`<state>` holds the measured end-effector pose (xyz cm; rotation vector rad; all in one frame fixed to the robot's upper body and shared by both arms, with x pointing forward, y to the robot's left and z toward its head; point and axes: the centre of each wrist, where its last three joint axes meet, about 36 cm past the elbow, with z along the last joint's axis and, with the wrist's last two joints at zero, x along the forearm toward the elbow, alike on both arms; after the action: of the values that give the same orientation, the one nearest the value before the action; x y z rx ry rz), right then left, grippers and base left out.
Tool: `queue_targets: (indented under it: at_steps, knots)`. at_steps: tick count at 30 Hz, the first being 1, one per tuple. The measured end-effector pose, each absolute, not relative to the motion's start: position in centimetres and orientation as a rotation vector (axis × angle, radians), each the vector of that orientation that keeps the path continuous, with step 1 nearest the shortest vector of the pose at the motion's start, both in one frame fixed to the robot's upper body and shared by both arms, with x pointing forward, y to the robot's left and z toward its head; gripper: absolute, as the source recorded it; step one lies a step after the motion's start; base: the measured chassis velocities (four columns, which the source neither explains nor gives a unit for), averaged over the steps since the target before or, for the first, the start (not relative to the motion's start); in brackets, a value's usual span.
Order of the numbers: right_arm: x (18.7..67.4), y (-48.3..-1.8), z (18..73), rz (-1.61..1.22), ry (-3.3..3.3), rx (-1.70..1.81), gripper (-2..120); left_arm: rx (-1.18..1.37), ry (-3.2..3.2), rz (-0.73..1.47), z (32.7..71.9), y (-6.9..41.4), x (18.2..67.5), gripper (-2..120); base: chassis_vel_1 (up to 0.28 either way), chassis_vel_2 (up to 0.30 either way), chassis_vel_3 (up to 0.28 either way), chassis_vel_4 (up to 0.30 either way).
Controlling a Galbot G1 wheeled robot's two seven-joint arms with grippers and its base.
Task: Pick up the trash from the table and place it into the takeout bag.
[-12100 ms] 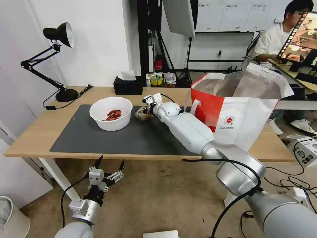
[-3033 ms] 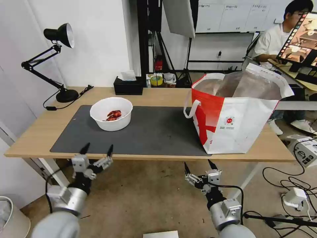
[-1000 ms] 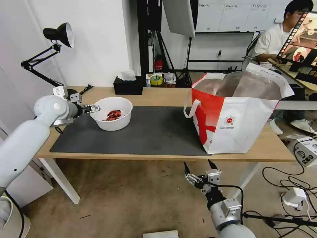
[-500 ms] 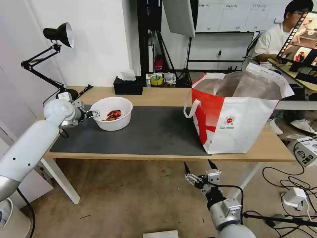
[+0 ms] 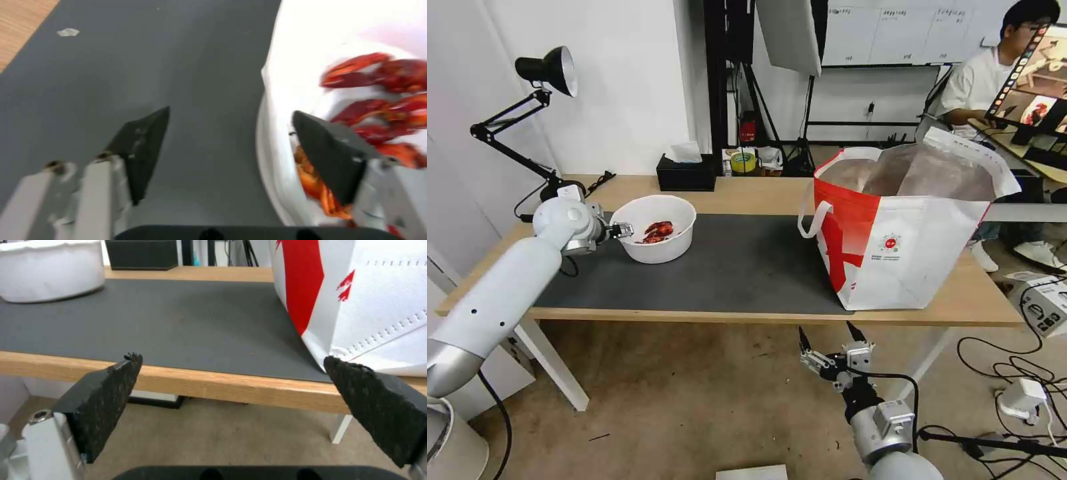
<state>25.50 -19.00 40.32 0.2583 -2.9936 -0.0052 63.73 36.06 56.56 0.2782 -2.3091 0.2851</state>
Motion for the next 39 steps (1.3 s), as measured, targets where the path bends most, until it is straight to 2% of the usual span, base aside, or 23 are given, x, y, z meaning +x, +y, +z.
queue_targets:
  at_steps: [3,5,7,8,9,11,18,30,39]
  knots:
    - [25.5,-19.0,40.3,-0.005,-2.994,0.258,100,0.278,-2.311,0.270,56.7,36.1,63.5,55,0.000,0.000,0.000,0.000]
    - [25.5,-19.0,40.3,-0.005,-2.994,0.258,100,0.278,-2.312,0.266,56.8,36.1,63.5,51,0.000,0.000,0.000,0.000]
    - [25.5,-19.0,40.3,-0.005,-2.994,0.258,100,0.279,-2.314,0.260,56.9,36.2,63.4,39,0.000,0.000,0.000,0.000]
    - [25.5,-19.0,40.3,-0.005,-2.994,0.258,100,0.279,-2.314,0.260,56.9,36.2,63.4,39,0.000,0.000,0.000,0.000]
    - [25.5,-19.0,40.3,-0.005,-2.994,0.258,100,0.279,-2.316,0.256,57.0,36.1,63.4,33,0.000,0.000,0.000,0.000]
    - [25.5,-19.0,40.3,-0.005,-2.994,0.258,100,0.278,-2.317,0.253,57.1,36.1,63.5,30,0.000,0.000,0.000,0.000]
    - [25.5,-19.0,40.3,-0.005,-2.994,0.258,100,0.257,-2.323,0.249,57.6,35.5,63.5,0,0.000,0.000,0.000,0.000]
    - [25.5,-19.0,40.3,-0.005,-2.994,0.258,100,0.180,-2.371,0.294,59.7,34.9,61.7,0,0.000,0.000,0.000,0.000]
    - [25.5,-19.0,40.3,-0.005,-2.994,0.258,100,0.099,-2.460,0.285,63.3,33.3,60.1,0,0.000,0.000,0.000,0.000]
